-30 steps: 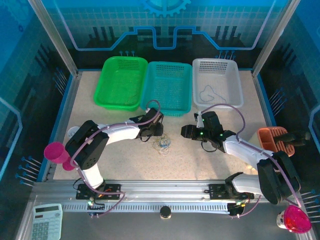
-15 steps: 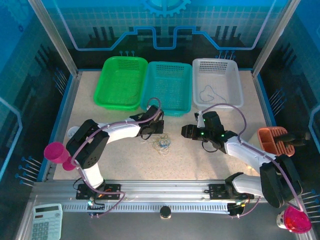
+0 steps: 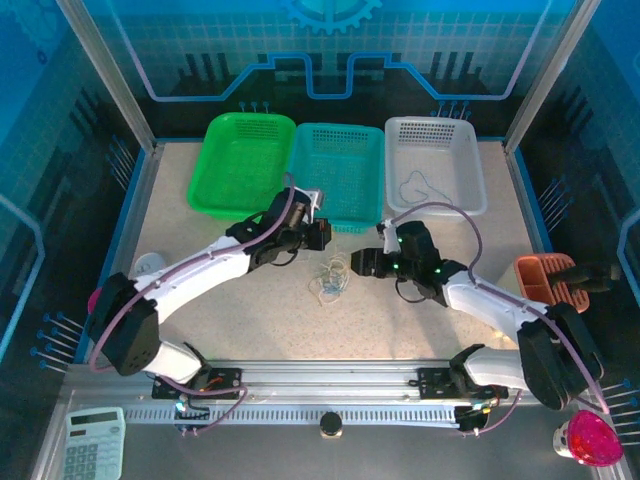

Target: Untangle the cables

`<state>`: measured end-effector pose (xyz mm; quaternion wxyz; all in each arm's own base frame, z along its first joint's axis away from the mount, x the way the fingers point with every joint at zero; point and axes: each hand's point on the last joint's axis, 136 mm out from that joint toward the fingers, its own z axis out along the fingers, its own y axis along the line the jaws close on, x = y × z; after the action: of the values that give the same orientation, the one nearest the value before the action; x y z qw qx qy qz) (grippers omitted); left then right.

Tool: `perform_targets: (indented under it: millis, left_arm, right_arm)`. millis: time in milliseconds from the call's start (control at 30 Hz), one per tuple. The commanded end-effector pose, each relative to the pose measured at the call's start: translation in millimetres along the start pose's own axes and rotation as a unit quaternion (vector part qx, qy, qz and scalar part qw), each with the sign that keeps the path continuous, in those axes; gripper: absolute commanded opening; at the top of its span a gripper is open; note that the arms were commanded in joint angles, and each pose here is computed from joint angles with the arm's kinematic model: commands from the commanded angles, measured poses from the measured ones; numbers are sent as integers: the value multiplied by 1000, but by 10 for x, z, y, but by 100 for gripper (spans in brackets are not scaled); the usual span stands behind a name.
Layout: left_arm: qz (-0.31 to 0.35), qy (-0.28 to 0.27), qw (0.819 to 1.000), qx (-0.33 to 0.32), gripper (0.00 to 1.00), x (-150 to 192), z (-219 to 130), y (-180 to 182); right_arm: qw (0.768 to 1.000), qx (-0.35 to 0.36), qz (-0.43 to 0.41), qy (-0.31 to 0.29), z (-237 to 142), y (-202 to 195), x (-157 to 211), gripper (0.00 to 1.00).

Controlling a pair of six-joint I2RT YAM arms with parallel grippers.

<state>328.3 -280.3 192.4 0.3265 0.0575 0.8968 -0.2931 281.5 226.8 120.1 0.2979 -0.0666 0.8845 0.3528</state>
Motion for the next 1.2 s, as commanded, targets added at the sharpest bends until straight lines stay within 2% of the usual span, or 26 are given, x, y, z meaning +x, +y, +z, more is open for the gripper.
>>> perform_targets:
  millis: [0, 333, 667, 967, 1167]
  left_arm:
    - [1, 2, 999, 45, 0, -58, -205, -260]
    - [-9, -38, 993, 110, 0, -312, -590, -637]
    - [-10, -94, 979, 183, 0, -707, -1118, -1081]
    - [10, -144, 966, 213, 0, -1004, -1594, -1323]
    - [31, -180, 961, 206, 0, -1171, -1862, -1379]
  right_arm:
    - [999, -32, -33, -24, 48, 259, -238, 63]
    - [998, -45, -38, -26, 317, 376, -322, 63]
    - [1000, -16, -13, -7, 613, 48, -57, 59]
    - [1000, 2, 9, 9, 692, -148, 167, 57]
    - [1000, 9, 11, 11, 667, -185, 217, 57]
